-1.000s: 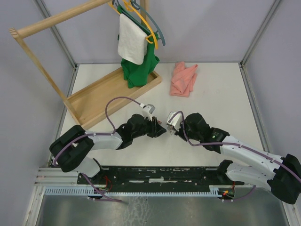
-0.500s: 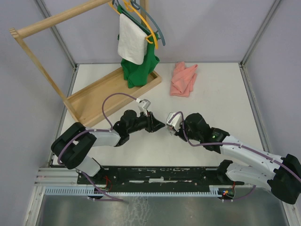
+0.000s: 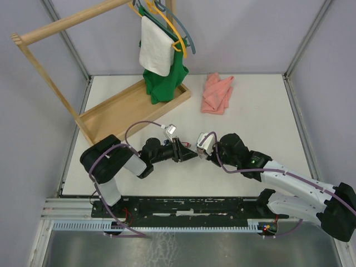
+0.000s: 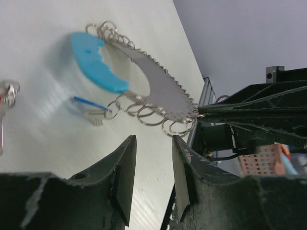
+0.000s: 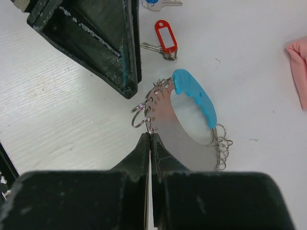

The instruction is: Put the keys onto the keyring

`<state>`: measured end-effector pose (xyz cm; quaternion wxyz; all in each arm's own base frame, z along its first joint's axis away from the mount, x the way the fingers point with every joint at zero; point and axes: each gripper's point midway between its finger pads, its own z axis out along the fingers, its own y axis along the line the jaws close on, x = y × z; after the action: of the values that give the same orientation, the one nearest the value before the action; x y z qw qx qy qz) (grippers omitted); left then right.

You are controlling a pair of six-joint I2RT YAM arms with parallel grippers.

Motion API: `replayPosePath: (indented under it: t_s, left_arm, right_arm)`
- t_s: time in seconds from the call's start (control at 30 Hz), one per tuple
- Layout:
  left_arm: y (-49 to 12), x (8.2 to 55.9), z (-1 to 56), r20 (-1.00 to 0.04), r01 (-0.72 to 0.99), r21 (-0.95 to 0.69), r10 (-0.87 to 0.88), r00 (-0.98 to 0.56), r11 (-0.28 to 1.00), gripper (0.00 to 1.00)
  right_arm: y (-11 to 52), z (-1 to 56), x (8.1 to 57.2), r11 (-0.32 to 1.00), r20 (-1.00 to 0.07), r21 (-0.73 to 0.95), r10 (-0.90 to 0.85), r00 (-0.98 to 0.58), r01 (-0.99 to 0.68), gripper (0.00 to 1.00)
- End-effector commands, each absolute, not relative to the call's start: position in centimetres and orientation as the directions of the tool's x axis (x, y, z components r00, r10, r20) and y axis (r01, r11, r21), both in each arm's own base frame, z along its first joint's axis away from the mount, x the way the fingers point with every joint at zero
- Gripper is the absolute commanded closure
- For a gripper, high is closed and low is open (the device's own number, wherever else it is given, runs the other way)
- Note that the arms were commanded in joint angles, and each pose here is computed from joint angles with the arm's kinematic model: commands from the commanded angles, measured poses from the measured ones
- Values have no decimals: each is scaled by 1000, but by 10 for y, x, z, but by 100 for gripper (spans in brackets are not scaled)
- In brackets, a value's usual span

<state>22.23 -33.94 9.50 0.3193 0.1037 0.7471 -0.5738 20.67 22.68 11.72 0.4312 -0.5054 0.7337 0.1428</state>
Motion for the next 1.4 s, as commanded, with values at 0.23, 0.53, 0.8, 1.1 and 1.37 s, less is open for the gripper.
replayPosePath:
  t_s: [0.23, 0.53, 0.8, 1.1, 1.37]
  left_arm:
    - [-338, 225, 128, -328, 343, -938, -456, -828, 52, 55]
    - [-338, 238, 117, -274, 281, -958, -504, -819, 64, 51]
    - [-344, 242, 132, -279, 309, -951, -512, -812, 28, 51]
    - [-342, 238, 156, -311, 365, -931, -524, -793, -1, 52]
    - [-342, 234, 171, -322, 395, -918, -527, -786, -28, 56]
  right_arm:
    - [244, 158, 218, 467, -852, -255, -522, -30, -847, 99]
    - [245, 163, 216, 470, -864, -246, -503, -29, -848, 99]
    - [246, 162, 215, 469, -867, -239, -498, -31, -850, 99]
    - [245, 161, 215, 472, -867, -241, -497, -31, -848, 99]
    - [244, 161, 215, 473, -865, -245, -501, -30, -847, 99]
